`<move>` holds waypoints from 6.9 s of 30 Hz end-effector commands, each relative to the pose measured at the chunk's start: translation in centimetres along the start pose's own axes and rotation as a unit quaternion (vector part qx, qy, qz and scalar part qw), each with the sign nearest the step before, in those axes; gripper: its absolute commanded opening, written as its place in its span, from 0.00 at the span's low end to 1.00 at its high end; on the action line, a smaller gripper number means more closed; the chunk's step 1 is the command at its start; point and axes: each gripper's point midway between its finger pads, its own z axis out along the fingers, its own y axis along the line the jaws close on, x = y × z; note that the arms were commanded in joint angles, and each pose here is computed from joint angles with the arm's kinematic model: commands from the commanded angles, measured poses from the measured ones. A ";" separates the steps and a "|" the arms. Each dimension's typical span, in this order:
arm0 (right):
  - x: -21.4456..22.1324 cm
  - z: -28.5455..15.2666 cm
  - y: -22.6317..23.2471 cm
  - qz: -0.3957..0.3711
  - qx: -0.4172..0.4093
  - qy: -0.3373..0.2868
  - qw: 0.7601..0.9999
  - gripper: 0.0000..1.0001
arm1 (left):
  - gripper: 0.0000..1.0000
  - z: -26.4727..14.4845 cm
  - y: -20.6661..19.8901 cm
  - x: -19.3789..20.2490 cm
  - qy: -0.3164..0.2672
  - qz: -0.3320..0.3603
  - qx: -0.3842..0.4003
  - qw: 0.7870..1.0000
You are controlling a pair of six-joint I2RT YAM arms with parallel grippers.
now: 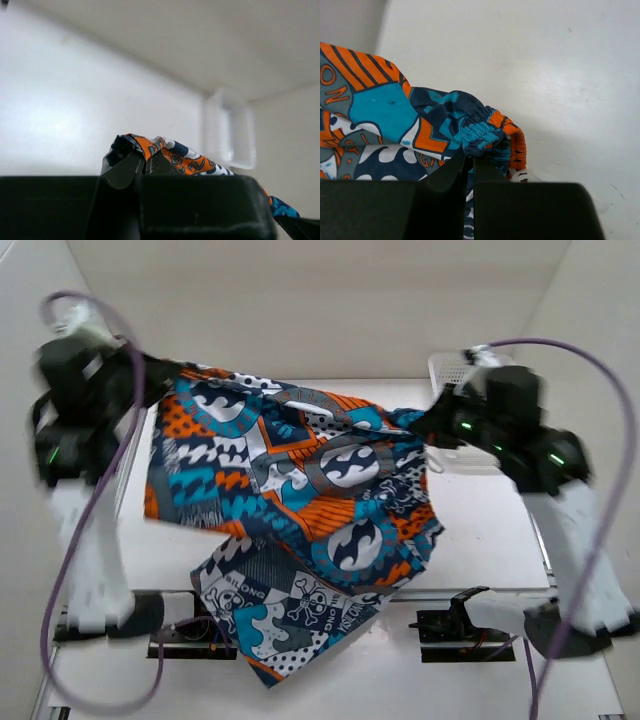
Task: Fold and stack the shorts
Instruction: Flatten the shorts out, then fold the shorts
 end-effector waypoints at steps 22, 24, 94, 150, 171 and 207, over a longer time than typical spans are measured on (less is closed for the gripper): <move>7.4 31.2 -15.4 0.034 0.156 0.183 0.970 0.00 | 0.11 24.2 18.8 8.1 0.171 0.020 -0.164 0.971; 7.8 29.7 -15.2 0.035 0.158 0.187 0.969 0.00 | 0.11 22.2 18.9 9.5 0.193 0.018 -0.170 0.966; 25.5 12.5 -24.0 0.237 0.245 0.222 0.914 0.97 | 0.91 2.6 18.4 42.7 0.492 0.015 -0.263 0.830; 21.7 18.6 -25.2 0.202 0.191 0.224 0.934 0.88 | 0.68 12.6 29.5 39.2 0.482 -0.074 -0.335 0.806; 11.8 18.9 -19.0 0.083 0.178 0.148 0.969 0.00 | 0.10 13.0 26.7 41.3 0.508 -0.074 -0.302 0.803; 18.8 18.6 -25.5 0.196 0.226 0.221 0.928 0.84 | 0.10 13.2 25.8 41.3 0.513 -0.058 -0.282 0.809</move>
